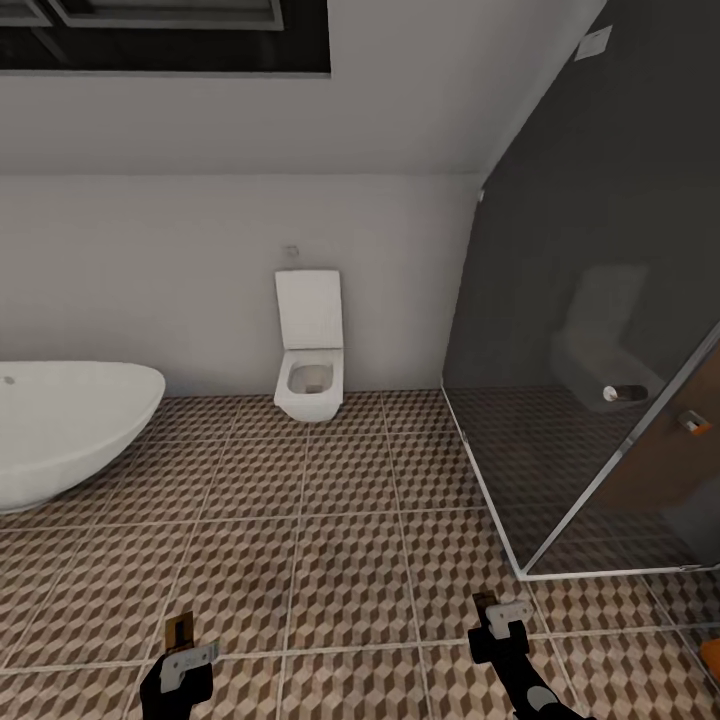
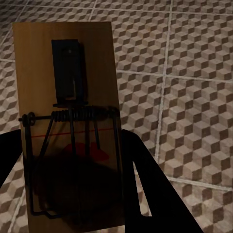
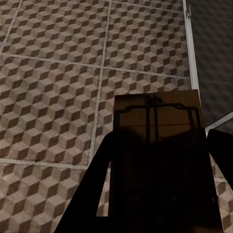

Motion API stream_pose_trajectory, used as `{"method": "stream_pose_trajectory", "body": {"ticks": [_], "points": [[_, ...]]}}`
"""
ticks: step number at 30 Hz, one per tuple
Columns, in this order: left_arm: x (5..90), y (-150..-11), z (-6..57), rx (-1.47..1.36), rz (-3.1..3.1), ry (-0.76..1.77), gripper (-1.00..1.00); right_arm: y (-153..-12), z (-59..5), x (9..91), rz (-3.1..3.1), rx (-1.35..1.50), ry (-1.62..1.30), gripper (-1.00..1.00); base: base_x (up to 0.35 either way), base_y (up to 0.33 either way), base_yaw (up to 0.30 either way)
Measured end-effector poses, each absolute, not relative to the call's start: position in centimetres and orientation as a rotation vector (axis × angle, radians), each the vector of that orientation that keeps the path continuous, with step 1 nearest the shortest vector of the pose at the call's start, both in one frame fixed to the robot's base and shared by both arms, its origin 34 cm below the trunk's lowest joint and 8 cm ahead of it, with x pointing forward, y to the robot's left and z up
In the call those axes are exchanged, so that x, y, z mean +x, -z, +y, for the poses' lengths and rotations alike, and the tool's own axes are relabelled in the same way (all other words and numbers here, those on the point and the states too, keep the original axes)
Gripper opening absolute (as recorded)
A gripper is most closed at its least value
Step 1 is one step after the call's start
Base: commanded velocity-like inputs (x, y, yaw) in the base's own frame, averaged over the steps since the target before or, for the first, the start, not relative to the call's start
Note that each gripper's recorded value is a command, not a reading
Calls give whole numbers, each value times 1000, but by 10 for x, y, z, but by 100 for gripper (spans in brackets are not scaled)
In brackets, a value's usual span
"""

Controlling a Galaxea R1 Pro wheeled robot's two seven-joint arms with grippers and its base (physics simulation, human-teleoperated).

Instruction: Take the four mousetraps from the cabinet in the bathroom and place them on the bathroom floor. Make sure all four end up on the same floor surface, and ensure that at least two of them are either under or directly next to the same bathroom sink.

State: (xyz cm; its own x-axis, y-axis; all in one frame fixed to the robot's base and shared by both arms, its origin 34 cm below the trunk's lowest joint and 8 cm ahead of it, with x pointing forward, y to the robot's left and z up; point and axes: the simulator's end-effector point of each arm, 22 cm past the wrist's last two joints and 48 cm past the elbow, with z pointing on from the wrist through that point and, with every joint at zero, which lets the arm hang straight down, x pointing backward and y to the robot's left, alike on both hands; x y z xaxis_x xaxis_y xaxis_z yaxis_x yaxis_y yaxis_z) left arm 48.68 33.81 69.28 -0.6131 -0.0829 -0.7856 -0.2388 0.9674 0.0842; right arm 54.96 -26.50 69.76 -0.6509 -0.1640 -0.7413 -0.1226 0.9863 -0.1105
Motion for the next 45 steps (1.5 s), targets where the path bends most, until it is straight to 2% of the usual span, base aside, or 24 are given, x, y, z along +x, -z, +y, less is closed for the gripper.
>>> {"method": "stream_pose_trajectory", "body": {"ticks": [45], "points": [[485,-692,339,-225,2233,-227,-100,-697,-265,549,2288,-199,64,-100,0,0,0]]}}
